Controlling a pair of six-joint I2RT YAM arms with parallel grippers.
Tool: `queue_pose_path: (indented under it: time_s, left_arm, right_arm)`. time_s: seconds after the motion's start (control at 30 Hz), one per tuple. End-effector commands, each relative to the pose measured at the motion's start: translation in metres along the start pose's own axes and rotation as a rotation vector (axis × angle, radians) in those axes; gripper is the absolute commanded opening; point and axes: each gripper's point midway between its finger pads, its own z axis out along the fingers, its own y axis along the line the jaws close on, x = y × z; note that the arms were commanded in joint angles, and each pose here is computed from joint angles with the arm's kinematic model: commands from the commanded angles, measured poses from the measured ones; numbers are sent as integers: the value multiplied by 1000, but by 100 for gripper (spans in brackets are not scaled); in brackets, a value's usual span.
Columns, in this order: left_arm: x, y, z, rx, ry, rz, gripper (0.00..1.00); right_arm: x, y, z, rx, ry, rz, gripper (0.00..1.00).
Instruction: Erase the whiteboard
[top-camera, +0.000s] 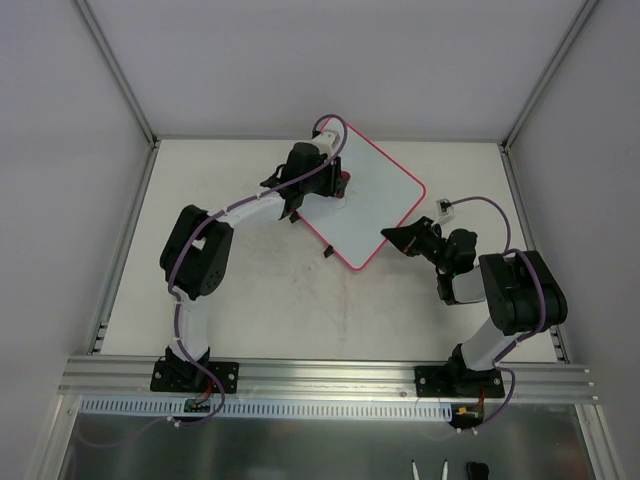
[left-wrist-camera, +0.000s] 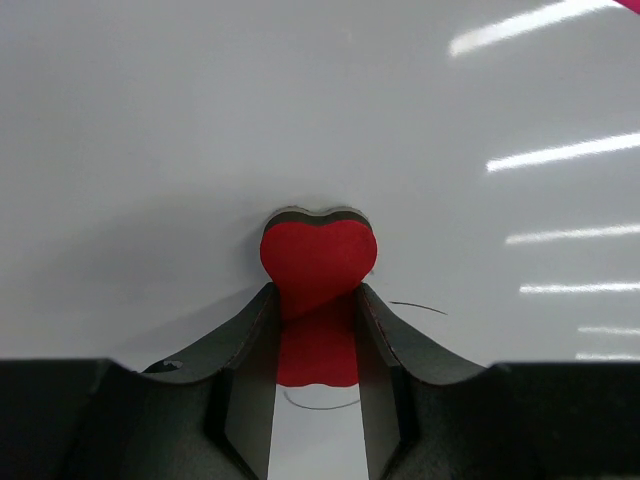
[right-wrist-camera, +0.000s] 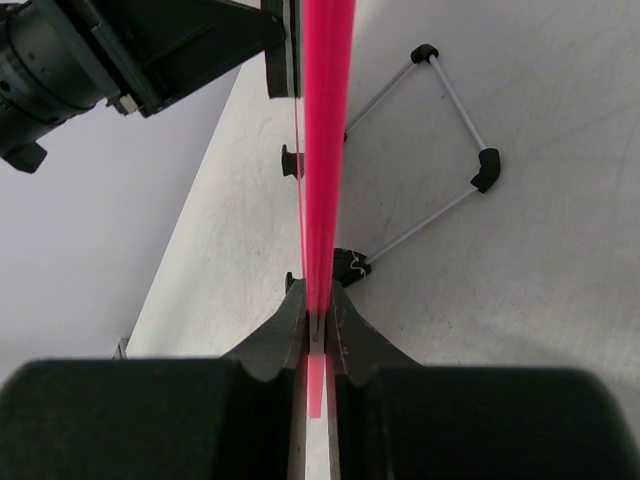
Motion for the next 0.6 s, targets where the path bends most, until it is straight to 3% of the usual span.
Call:
queue_pose_path:
  time_s: [0.0, 0.3, 0.57]
  left_arm:
    - [30, -58, -5, 122, 50, 17, 4]
    - [67, -90, -8, 127, 97, 42, 5]
    - [50, -47, -1, 50, 82, -14, 7]
  right_arm:
    - [-22, 24, 8, -114, -58, -136, 0]
    - [-22, 25, 8, -116, -60, -140, 0]
    - [-22, 26, 8, -117, -59, -141, 0]
